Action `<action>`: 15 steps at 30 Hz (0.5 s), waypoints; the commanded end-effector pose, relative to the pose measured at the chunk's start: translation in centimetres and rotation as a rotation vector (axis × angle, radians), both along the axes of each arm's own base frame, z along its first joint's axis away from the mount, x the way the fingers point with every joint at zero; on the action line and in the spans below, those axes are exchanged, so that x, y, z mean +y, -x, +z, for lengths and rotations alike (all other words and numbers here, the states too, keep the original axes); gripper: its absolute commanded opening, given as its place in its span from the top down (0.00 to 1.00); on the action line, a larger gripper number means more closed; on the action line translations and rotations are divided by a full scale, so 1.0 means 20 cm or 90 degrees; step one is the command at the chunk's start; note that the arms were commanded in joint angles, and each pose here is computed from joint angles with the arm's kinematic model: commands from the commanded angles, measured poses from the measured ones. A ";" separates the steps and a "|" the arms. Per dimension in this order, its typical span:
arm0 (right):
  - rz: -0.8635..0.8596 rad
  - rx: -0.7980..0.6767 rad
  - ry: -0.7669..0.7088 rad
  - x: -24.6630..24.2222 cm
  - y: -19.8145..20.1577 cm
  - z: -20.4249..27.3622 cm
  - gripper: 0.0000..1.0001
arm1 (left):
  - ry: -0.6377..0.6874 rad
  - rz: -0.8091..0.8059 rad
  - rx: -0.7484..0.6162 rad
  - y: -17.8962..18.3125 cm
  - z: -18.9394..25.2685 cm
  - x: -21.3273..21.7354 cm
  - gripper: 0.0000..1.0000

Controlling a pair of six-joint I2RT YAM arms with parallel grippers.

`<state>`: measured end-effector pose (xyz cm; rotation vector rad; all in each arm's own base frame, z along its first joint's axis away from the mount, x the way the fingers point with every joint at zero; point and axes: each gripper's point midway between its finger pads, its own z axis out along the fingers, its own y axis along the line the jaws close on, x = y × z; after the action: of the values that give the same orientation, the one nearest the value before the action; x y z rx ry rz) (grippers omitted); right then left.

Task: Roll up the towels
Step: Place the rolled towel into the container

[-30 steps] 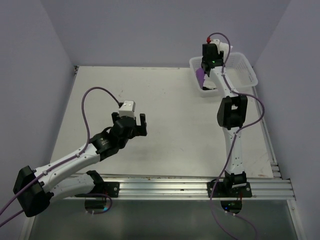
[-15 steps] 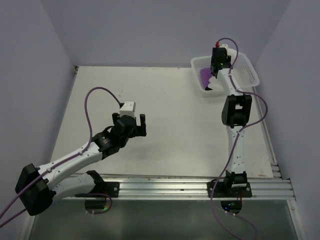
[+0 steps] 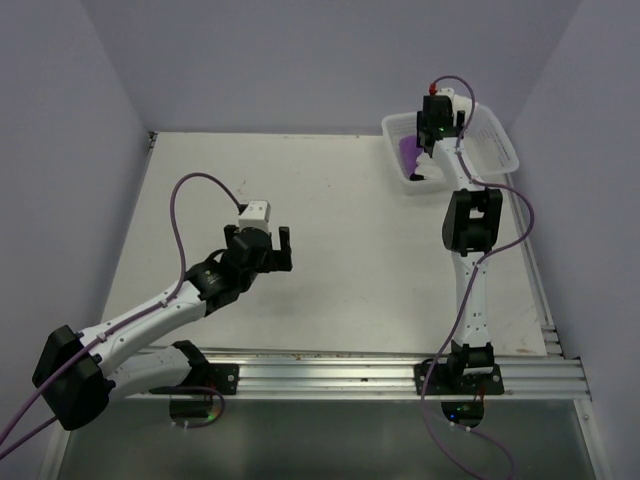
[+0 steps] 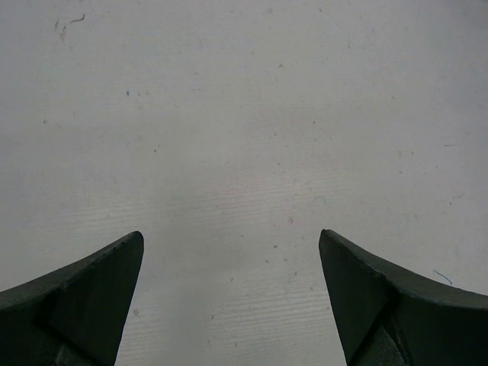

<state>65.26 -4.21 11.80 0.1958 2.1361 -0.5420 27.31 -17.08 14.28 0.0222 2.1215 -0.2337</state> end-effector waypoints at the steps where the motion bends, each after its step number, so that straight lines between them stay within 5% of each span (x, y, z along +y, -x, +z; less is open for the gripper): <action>1: -0.006 -0.061 -0.010 0.00 -0.02 0.18 0.20 | 0.014 -0.006 -0.025 -0.04 0.05 -0.01 0.01; 6: -0.022 -0.089 -0.044 0.02 0.01 0.26 0.10 | 0.017 -0.007 -0.027 -0.03 0.06 -0.01 0.01; 7: -0.017 -0.096 -0.051 0.03 0.01 0.27 0.01 | 0.019 -0.006 -0.029 -0.03 0.07 -0.01 0.00; 15: -0.010 -0.193 -0.136 0.11 0.06 0.27 0.01 | 0.031 -0.013 -0.039 -0.02 0.11 -0.01 0.00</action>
<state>62.83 -3.29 10.55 0.3104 2.1117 -0.4203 27.24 -17.07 14.97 0.0166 2.1057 -0.2595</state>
